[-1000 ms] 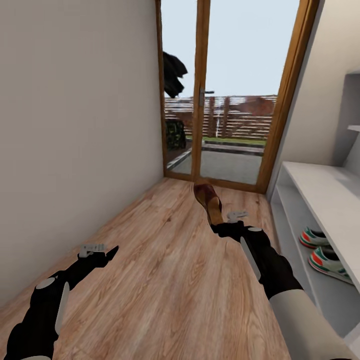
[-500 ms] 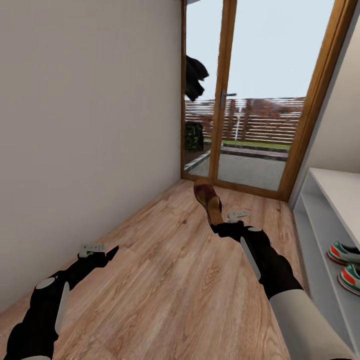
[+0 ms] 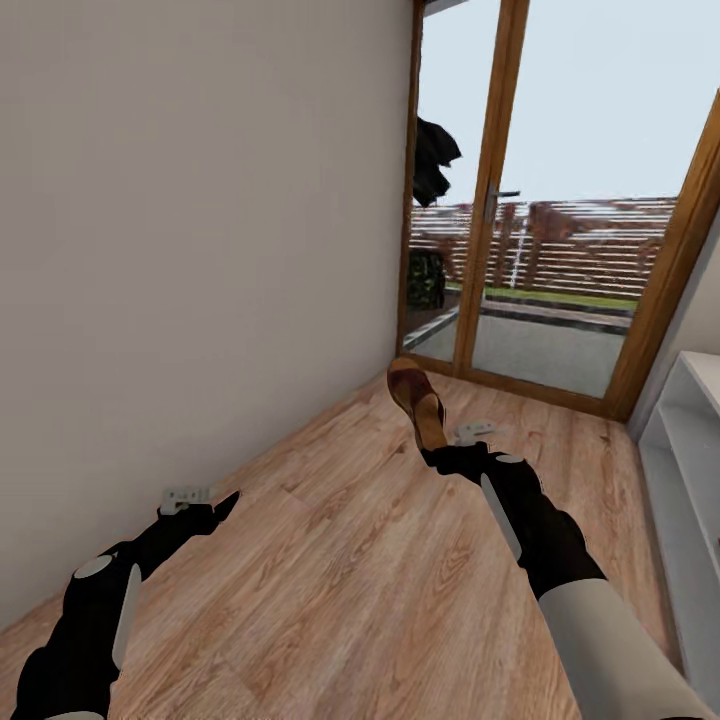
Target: Pick up the two gym shoes and the two sandals from the corridor floor and place them onto the hallstand (shoe rack) in the corridor, making sure they are on the rack and not on the floor. Arrange them so the two gym shoes are next to each other and the two sandals are next to each other.
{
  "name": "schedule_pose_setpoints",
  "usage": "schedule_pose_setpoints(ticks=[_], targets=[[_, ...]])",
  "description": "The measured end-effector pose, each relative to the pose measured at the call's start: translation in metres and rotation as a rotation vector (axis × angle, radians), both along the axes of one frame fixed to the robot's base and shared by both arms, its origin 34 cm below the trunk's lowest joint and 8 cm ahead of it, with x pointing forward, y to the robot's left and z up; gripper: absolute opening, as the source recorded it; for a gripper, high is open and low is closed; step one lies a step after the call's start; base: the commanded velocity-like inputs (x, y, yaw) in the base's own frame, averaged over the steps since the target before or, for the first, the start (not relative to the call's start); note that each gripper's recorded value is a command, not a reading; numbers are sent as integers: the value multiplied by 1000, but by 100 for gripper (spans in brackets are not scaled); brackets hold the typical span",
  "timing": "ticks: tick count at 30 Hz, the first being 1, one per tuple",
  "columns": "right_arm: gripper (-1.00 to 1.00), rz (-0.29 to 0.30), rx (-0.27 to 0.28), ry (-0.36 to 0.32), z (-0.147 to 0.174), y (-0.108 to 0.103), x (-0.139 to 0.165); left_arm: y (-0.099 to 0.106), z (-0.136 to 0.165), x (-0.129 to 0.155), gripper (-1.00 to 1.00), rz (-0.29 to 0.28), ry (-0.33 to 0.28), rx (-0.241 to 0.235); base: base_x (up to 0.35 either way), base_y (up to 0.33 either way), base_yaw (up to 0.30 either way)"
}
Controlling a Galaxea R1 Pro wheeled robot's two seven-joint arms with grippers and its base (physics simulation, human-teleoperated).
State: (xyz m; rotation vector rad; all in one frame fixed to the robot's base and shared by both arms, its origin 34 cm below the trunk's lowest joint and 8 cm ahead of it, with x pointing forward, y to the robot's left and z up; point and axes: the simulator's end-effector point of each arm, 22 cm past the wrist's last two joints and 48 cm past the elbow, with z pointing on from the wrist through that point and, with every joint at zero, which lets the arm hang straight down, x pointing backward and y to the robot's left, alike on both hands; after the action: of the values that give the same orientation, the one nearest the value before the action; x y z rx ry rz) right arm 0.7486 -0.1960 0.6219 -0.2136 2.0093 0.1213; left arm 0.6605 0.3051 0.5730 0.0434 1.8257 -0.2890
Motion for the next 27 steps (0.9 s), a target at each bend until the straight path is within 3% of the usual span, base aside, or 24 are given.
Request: schedule_pose_setpoints(ticks=[8, 27], targets=[[-100, 0, 0, -7, 5, 0, -1, 0, 4, 0, 100, 0, -8, 0, 47, -38, 249], [-100, 0, 0, -25, 17, 0, -3, -1, 14, -2, 100, -1, -25, -1, 231, -216, 249]])
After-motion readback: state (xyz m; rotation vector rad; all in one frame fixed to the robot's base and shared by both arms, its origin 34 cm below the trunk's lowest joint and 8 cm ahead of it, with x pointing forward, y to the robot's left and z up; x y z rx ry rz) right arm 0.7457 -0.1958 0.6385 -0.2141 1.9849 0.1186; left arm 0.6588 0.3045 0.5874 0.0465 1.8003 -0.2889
